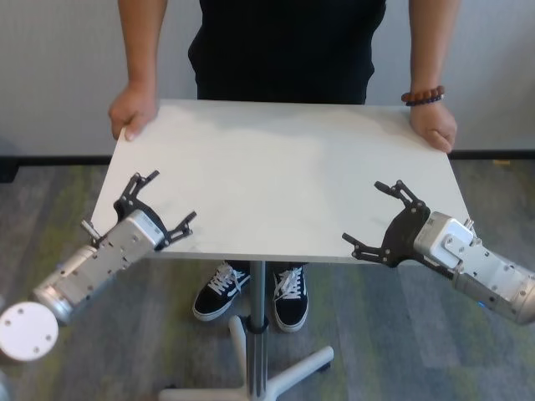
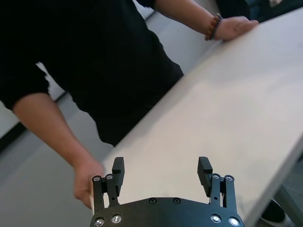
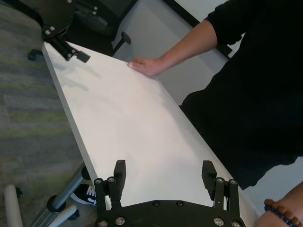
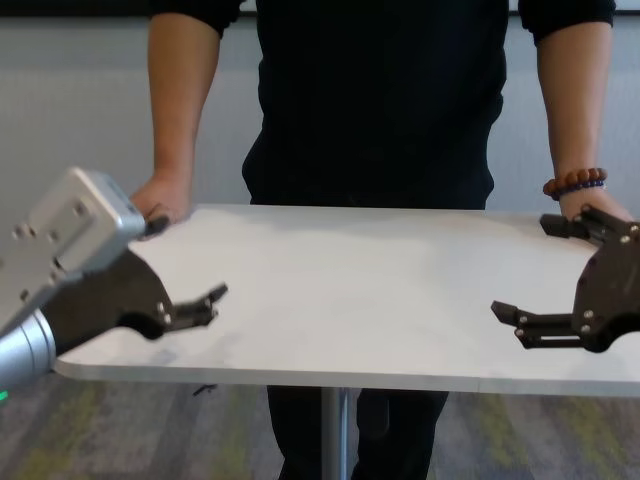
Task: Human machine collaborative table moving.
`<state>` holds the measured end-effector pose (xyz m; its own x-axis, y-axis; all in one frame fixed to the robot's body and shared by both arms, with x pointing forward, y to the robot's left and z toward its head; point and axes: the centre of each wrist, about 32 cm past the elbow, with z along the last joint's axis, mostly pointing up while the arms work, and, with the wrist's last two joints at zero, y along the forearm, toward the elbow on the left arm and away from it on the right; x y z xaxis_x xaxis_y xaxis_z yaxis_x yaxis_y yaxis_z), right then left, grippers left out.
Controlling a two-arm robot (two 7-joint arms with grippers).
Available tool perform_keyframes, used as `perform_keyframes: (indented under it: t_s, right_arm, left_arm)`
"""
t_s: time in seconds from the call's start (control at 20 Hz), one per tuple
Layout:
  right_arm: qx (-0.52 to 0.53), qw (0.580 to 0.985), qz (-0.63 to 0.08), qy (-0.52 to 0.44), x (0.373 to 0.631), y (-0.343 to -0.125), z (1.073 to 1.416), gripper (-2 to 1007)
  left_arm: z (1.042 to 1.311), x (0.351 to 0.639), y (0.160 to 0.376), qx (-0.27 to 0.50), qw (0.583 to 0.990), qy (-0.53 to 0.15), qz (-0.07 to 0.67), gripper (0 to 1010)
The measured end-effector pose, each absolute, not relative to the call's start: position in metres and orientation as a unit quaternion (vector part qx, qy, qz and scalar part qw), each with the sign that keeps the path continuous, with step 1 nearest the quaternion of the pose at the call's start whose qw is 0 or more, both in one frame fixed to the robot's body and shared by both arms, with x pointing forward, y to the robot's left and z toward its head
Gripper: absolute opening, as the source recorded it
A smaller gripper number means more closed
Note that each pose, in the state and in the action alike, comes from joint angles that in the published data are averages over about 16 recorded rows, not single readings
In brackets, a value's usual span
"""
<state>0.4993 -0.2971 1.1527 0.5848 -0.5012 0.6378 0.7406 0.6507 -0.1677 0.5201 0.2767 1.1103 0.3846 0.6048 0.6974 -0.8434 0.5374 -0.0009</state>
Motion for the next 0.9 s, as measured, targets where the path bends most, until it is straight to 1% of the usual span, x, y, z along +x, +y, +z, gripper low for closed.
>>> perform_keyframes:
  t_s: [0.2,0.4,0.6,0.9]
  right_arm:
    - [-0.206,0.864,-0.36,-0.285,0.504,-0.296,1.157,1005]
    - [-0.203,0.863,-0.36,-0.29,0.501,-0.293,1.162,1005]
    - [-0.197,0.863,-0.36,-0.296,0.492,-0.29,1.165,1005]
    - [-0.164,0.861,-0.36,-0.319,0.472,-0.285,1.166,1005]
  left_arm:
    - [1.116,0.524,0.277,0.162,0.816,-0.324,0.45,1003]
    - [1.126,0.519,0.277,0.164,0.818,-0.33,0.442,1003]
    - [1.135,0.51,0.28,0.175,0.821,-0.338,0.424,1003]
    - [1.147,0.492,0.292,0.185,0.826,-0.339,0.41,1003]
